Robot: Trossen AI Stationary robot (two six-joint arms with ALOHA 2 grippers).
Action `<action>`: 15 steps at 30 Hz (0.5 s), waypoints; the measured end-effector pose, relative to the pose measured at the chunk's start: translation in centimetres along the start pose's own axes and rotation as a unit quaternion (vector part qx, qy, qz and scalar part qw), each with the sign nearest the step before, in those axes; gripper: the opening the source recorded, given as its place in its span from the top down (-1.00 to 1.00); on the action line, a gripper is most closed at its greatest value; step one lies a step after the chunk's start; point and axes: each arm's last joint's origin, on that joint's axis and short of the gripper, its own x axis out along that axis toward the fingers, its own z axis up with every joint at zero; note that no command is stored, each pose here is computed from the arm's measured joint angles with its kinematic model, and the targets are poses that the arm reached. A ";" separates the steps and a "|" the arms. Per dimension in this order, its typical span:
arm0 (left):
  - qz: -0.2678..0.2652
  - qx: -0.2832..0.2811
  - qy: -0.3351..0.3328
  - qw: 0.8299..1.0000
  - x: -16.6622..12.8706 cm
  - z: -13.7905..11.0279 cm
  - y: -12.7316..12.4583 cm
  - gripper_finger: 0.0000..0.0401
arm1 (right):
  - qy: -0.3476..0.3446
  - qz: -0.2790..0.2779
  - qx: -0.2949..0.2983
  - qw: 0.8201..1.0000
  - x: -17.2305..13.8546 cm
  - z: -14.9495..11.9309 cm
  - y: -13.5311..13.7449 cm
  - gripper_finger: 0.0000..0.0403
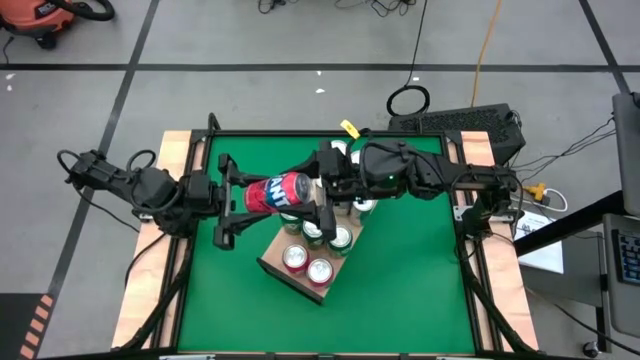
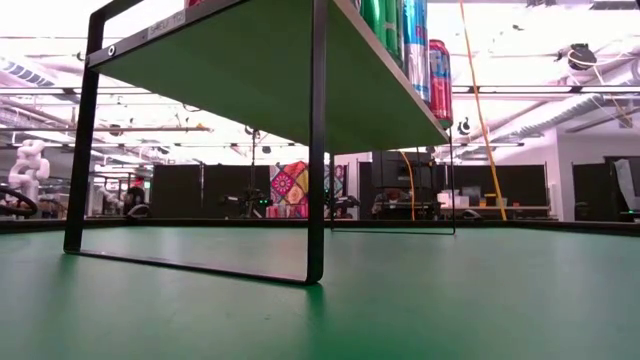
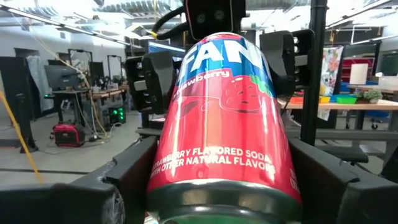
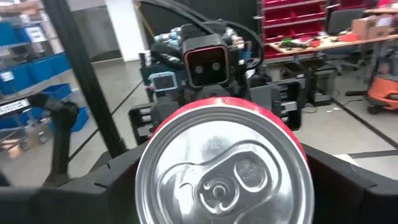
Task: Sort soda cans
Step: Put the red soda can on the shelf and align it with the bottom red soda cans
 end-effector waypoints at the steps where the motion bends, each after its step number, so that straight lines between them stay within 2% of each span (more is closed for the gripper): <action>1: 0.002 -0.001 -0.002 1.000 -0.1 0.1 0.1 -0.42 | -0.002 -0.007 0.002 1.000 0.0 0.0 0.0 -0.61; 4: 0.013 0.008 -0.011 1.000 -0.3 0.4 0.3 -0.43 | -0.008 -0.018 0.010 1.000 0.0 0.1 -0.1 -0.71; 10: 0.038 0.052 -0.065 0.996 -1.1 2.1 0.9 -0.43 | -0.031 -0.038 0.068 0.997 -0.1 0.5 -0.3 -0.86; 15: 0.075 0.141 -0.084 0.984 -1.5 4.0 1.4 -0.43 | -0.063 -0.082 0.113 0.988 -0.1 0.9 -0.6 -0.89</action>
